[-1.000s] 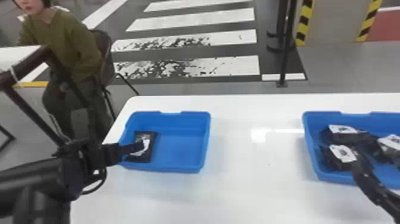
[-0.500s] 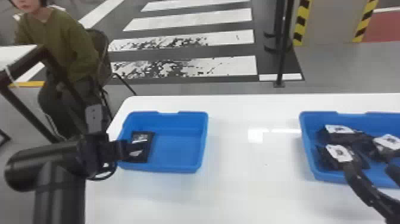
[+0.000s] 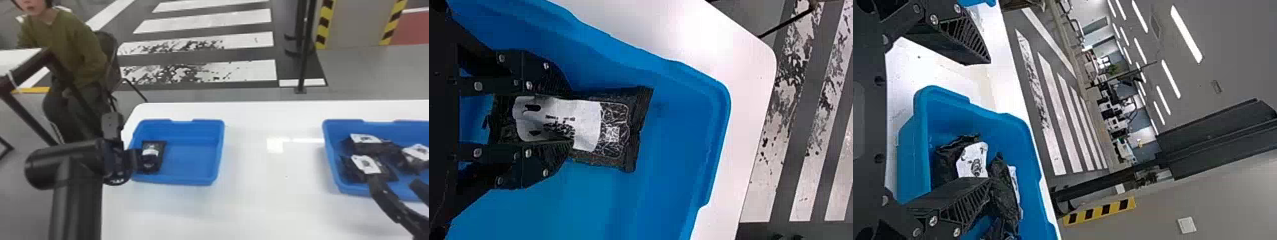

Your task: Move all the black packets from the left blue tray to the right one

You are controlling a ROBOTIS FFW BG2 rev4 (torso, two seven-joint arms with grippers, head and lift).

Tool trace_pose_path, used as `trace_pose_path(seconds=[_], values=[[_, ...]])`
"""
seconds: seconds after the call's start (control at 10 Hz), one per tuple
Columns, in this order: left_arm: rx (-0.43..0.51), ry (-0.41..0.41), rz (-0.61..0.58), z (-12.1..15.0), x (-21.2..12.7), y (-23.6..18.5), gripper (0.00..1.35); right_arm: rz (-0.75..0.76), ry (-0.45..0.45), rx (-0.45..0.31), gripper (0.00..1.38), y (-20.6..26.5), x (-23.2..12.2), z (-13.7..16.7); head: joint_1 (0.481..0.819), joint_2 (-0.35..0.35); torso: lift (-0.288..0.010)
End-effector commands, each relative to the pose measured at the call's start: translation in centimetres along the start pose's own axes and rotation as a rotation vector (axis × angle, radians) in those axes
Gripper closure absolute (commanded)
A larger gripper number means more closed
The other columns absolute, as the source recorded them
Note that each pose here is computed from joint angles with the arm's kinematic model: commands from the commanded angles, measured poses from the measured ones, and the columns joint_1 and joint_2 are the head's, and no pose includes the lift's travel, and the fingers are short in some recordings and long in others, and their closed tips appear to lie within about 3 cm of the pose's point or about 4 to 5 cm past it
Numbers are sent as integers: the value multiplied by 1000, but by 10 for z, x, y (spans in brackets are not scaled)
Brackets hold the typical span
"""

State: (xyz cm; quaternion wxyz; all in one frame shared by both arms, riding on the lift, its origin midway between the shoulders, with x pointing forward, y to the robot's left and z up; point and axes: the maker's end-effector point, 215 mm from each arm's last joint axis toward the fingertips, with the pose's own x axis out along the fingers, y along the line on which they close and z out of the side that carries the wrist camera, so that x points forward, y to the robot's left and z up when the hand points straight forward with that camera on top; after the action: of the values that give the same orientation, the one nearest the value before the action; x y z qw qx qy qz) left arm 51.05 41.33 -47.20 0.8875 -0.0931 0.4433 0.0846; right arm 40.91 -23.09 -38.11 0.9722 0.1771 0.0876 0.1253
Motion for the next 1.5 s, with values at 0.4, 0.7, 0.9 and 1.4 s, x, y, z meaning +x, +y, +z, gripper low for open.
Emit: trace_pose_path(seconds=[0.4,0.7,0.9,1.4], values=[[97,-262,-259,37,-66,-89,1207,42,-22,8,213,16,6,13,695,183,-140],[191,-350,-548,22,-127,-202,1205,169,-25,7,233,54,28,29,695,101,-140],[224,-337,-690,-5,-153,-257,1205,259,-20,28,233,85,40,39,695,44,-140],[294,-270,-949,-57,-196,-358,1205,465,13,115,228,160,62,44,695,-26,-140]])
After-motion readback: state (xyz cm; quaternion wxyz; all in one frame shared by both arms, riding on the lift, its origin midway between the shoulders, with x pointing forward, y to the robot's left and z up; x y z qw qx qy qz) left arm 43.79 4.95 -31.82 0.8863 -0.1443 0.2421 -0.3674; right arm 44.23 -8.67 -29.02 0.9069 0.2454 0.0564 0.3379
